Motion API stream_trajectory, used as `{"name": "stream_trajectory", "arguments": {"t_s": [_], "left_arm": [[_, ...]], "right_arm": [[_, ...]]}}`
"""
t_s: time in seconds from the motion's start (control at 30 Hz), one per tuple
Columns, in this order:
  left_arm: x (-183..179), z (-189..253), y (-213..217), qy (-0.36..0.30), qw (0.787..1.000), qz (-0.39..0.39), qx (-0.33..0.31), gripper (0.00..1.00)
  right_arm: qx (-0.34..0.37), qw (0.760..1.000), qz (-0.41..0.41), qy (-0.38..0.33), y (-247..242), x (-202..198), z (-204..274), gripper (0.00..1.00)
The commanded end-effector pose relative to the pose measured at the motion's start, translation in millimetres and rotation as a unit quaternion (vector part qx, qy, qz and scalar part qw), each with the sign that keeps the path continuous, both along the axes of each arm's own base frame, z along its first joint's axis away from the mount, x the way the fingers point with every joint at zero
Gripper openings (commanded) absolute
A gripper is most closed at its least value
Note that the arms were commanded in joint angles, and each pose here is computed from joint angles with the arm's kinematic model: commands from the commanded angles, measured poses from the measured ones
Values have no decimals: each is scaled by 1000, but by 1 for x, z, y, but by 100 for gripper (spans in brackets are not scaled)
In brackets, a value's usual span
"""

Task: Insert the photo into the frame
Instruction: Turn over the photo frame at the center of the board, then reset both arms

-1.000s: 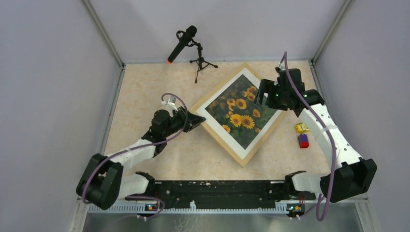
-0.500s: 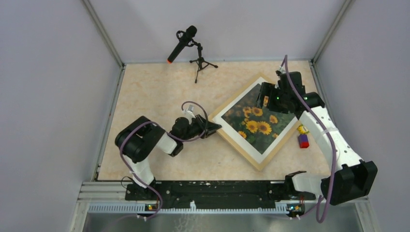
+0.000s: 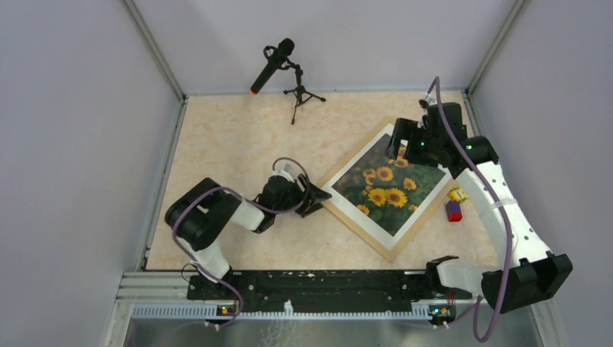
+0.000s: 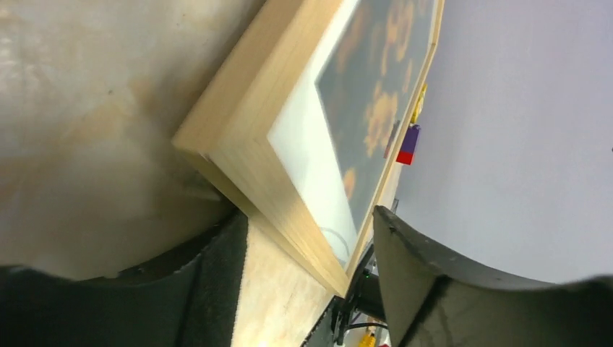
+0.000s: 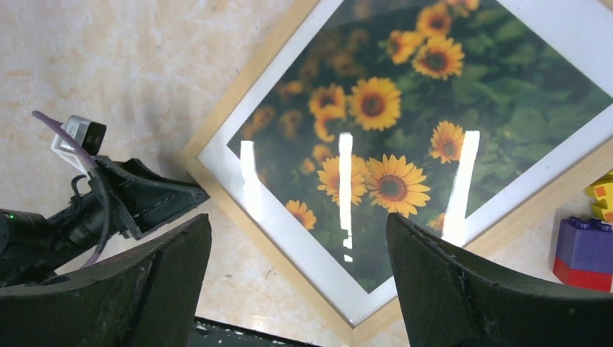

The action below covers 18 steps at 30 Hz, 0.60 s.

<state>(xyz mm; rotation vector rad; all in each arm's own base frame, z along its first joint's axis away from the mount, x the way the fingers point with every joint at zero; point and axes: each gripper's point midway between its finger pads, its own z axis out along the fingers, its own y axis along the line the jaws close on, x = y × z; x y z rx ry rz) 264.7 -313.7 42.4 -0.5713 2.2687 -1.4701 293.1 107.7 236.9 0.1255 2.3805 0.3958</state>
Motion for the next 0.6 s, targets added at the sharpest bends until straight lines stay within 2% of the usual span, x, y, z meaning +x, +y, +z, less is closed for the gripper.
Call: {"name": "stream_trajectory", "arguments": {"t_s": [0.0,0.03,0.1,0.17,0.23,0.33,0.4,0.5,0.57], "left_arm": [[-1,5,37,-1,995,4,103,76],[-1,12,48,-1,993,12,118,87],[-4,30,74,0,987,37,156,93],[5,70,101,-53,981,67,175,95],[16,128,125,-151,960,101,215,98],[24,237,145,-310,907,111,260,98],[20,304,151,-389,872,102,280,98],[4,396,160,-514,800,99,294,99],[-11,444,166,-572,759,108,290,99]], "right_arm": [[-5,997,-1,-73,-10,-3,63,90],[-11,996,-1,-83,-13,-5,76,92],[-19,993,-5,-112,-20,-12,105,98],[-29,988,-12,-151,-29,-21,137,99],[-33,981,-13,-192,-36,-33,169,99],[-25,966,-13,-257,-43,-55,216,99],[-11,953,-11,-304,-45,-71,247,99],[4,926,-26,-378,-55,-97,287,99],[13,903,-44,-428,-65,-117,308,99]]}}
